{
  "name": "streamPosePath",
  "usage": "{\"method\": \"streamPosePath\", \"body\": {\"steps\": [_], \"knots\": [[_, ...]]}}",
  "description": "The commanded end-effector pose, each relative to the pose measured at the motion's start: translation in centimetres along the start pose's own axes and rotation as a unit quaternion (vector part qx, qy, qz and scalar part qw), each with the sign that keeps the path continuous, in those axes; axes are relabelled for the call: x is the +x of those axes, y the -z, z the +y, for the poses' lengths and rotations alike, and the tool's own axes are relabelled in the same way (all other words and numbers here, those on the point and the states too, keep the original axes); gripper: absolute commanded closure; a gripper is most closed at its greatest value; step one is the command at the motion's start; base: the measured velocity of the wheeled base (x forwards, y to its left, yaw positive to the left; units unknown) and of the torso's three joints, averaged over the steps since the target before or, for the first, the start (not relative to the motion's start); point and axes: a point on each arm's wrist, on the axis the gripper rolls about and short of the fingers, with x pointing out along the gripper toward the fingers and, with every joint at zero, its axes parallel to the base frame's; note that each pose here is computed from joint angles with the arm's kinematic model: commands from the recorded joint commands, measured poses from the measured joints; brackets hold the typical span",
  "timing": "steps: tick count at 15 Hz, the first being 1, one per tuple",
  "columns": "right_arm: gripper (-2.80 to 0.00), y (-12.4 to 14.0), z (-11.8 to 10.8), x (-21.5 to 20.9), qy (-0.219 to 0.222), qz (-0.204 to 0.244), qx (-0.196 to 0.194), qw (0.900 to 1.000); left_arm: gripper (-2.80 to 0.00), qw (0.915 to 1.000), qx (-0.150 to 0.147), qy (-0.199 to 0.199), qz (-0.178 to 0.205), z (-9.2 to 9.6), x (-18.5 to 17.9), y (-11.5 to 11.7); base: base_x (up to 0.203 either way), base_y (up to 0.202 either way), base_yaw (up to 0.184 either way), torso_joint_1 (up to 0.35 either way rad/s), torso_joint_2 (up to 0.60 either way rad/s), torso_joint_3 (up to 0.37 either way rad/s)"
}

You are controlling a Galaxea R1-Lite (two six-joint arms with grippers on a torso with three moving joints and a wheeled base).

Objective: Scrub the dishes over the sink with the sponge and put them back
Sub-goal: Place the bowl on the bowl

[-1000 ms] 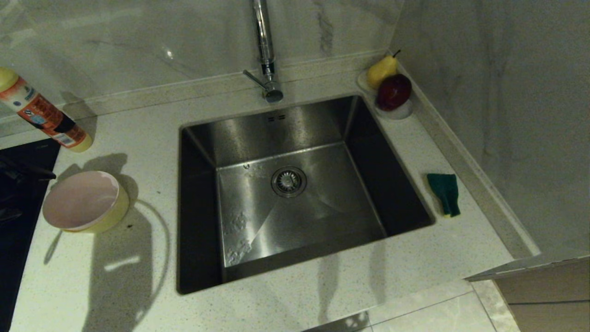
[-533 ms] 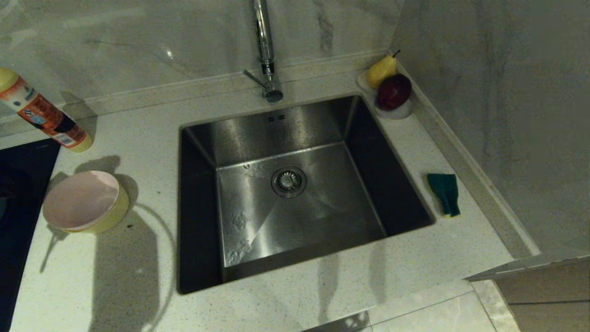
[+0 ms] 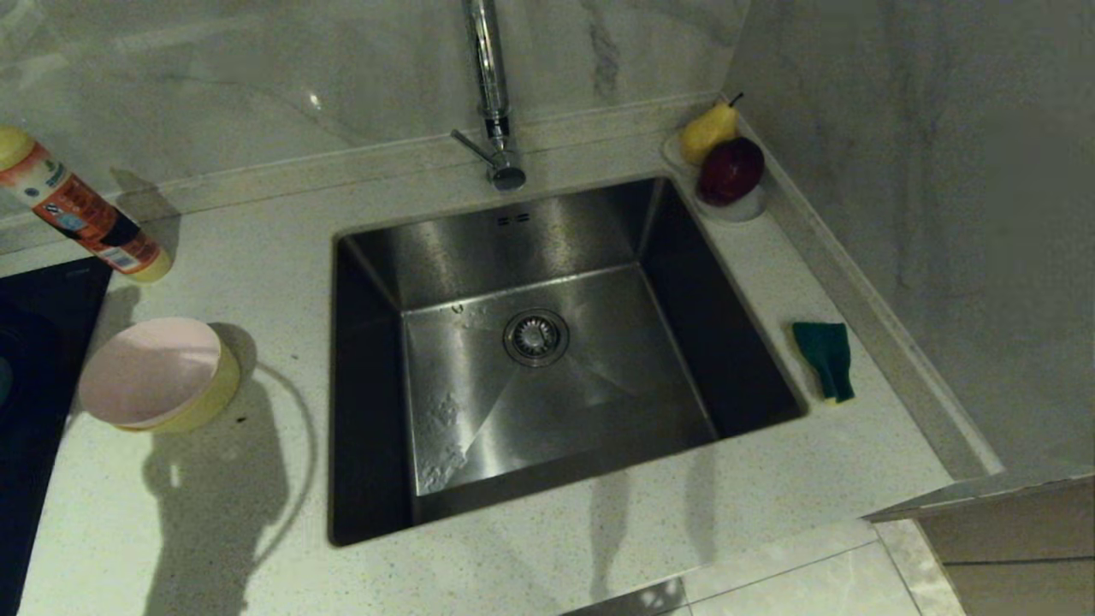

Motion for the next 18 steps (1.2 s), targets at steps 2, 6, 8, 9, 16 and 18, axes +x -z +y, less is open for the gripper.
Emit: {"method": "streamPosePath", "body": {"steps": [2,6,8,9,16,18], "knots": [[0.0,0.0,0.0,0.0,0.0,0.0,0.0,1.0,0.0,0.9992,-0.03,-0.025,0.008,1.1,3.6,-2.6,0.0,0.0,0.0,0.0,0.0,0.0],[0.0,0.0,0.0,0.0,0.0,0.0,0.0,1.0,0.0,0.998,-0.048,-0.036,0.016,1.9,5.1,-4.0,0.0,0.0,0.0,0.0,0.0,0.0],[0.0,0.0,0.0,0.0,0.0,0.0,0.0,1.0,-2.8,0.997,-0.055,-0.049,0.022,2.7,6.3,-4.2,0.0,0.0,0.0,0.0,0.0,0.0],[0.0,0.0,0.0,0.0,0.0,0.0,0.0,1.0,-2.8,0.996,-0.064,-0.058,0.023,3.3,6.9,-4.6,0.0,0.0,0.0,0.0,0.0,0.0],[0.0,0.0,0.0,0.0,0.0,0.0,0.0,1.0,-2.8,0.9896,-0.1,-0.082,0.063,5.7,8.9,-4.1,0.0,0.0,0.0,0.0,0.0,0.0],[0.0,0.0,0.0,0.0,0.0,0.0,0.0,1.0,-2.8,0.9879,-0.104,-0.09,0.071,6.1,9.5,-3.8,0.0,0.0,0.0,0.0,0.0,0.0]]}}
